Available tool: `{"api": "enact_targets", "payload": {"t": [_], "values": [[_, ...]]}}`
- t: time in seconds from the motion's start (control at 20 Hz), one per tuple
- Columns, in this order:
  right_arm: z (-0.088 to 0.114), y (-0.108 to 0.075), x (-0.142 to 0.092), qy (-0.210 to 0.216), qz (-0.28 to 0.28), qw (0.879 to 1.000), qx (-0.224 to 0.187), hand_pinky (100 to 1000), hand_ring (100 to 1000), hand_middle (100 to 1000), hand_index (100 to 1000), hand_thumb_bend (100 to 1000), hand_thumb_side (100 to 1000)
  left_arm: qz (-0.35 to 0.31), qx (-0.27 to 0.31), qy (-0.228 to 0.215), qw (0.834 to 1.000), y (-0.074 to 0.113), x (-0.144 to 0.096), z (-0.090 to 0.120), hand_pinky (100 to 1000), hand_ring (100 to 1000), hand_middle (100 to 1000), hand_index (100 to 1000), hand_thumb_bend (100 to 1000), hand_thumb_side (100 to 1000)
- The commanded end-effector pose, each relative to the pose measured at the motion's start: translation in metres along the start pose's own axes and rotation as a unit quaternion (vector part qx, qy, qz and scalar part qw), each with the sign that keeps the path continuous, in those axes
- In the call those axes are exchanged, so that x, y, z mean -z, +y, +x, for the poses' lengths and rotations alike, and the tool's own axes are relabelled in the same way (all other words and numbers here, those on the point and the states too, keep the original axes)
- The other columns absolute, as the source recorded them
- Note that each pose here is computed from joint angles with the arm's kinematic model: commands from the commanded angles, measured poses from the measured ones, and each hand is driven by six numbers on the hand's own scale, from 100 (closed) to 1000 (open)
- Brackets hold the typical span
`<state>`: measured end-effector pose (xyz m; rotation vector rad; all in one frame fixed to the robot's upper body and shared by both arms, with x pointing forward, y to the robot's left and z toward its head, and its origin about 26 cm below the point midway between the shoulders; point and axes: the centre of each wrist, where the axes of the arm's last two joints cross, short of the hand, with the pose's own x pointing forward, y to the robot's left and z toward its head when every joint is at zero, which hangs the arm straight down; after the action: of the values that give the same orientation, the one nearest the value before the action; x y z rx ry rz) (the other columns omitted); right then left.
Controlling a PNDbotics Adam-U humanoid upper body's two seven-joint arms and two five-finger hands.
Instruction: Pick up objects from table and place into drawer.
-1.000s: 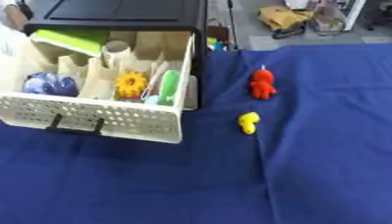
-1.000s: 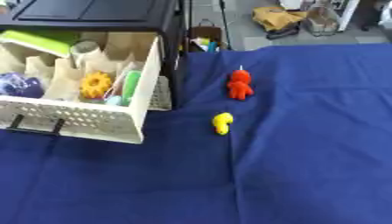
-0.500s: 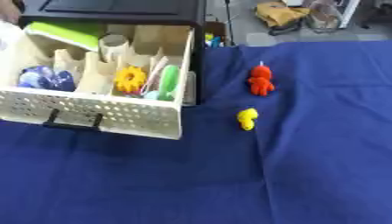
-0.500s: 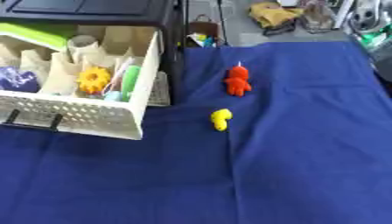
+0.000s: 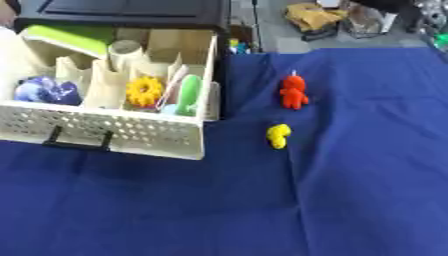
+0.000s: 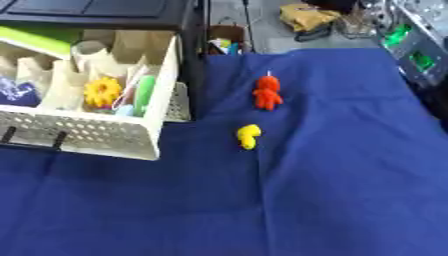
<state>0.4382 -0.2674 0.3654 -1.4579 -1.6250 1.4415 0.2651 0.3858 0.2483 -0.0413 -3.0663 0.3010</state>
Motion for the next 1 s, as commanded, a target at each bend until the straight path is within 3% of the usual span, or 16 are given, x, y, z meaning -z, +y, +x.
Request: {"api": "enact_targets", "payload": {"t": [0.05, 0.65, 1.0], "values": [[-0.006, -0.018, 0.004, 0.009, 0.059, 0.998, -0.025, 815, 868, 792, 910, 353, 1000, -0.01, -0.003, -0.025, 1.0, -0.002, 0.013, 0.004, 642, 778, 755, 874, 159, 985], [-0.005, 0.006, 0.015, 0.029, 0.138, 0.988, -0.057, 821, 877, 789, 909, 392, 971, -0.008, -0.005, -0.024, 1.0, -0.003, 0.012, 0.003, 643, 777, 754, 874, 157, 985], [-0.009, 0.034, 0.013, 0.03, 0.186, 0.98, -0.063, 824, 878, 798, 912, 390, 966, -0.006, -0.007, -0.026, 1.0, -0.004, 0.013, 0.002, 643, 777, 754, 874, 158, 985]]}}
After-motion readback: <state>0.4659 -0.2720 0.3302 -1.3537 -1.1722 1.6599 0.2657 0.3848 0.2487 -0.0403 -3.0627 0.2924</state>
